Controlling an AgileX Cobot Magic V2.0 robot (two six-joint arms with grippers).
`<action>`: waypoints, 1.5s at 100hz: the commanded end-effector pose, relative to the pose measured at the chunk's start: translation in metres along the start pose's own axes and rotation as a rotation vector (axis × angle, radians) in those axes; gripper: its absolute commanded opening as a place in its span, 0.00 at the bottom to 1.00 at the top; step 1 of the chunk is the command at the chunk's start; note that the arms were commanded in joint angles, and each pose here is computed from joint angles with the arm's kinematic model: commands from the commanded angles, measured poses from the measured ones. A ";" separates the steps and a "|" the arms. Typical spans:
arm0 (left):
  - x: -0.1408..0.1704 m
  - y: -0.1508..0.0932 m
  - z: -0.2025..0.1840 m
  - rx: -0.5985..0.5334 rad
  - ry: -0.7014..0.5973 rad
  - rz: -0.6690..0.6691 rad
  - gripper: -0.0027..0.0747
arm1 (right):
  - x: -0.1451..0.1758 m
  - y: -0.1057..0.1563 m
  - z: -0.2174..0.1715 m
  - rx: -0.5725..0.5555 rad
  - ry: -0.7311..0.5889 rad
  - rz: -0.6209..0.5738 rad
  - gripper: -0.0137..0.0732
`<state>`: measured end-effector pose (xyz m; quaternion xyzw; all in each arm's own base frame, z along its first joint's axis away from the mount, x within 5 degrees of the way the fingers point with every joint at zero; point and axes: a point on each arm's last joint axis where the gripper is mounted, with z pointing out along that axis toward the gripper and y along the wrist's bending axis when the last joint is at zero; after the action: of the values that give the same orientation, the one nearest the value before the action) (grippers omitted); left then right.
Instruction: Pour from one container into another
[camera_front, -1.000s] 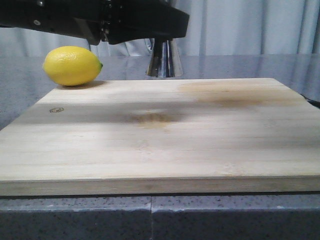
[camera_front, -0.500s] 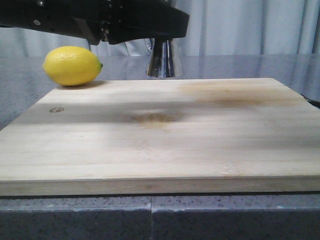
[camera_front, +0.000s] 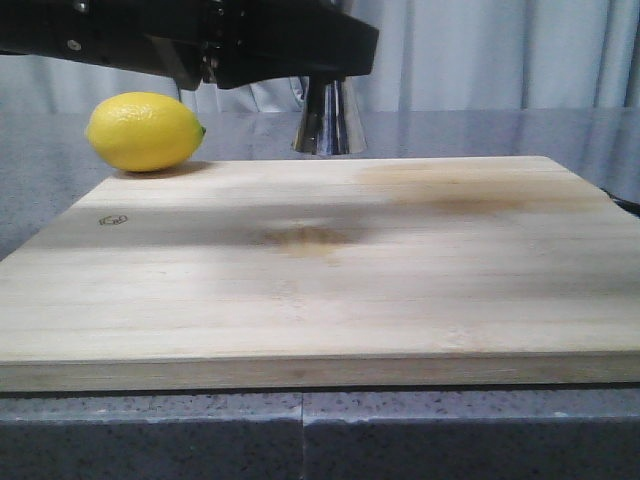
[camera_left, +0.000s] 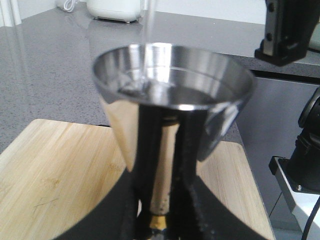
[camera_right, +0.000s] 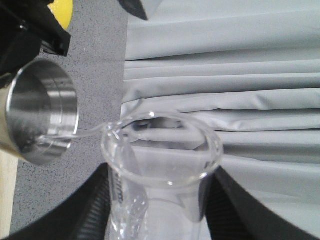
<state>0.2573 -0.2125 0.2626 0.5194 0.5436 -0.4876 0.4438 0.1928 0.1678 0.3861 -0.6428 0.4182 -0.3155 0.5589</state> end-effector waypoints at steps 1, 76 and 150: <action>-0.031 -0.009 -0.006 0.033 -0.133 0.036 0.01 | -0.001 -0.017 -0.008 0.069 -0.022 -0.026 0.38; -0.031 -0.009 -0.006 0.033 -0.133 0.036 0.01 | -0.002 -0.018 -0.008 0.073 -0.035 -0.029 0.38; -0.031 -0.009 -0.006 0.033 -0.133 0.036 0.01 | -0.005 -0.018 -0.008 0.075 -0.044 -0.038 0.38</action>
<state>0.2573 -0.2125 0.2626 0.5194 0.5436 -0.4876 0.4438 0.1902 0.1715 0.3870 -0.6481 0.4042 -0.3124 0.5648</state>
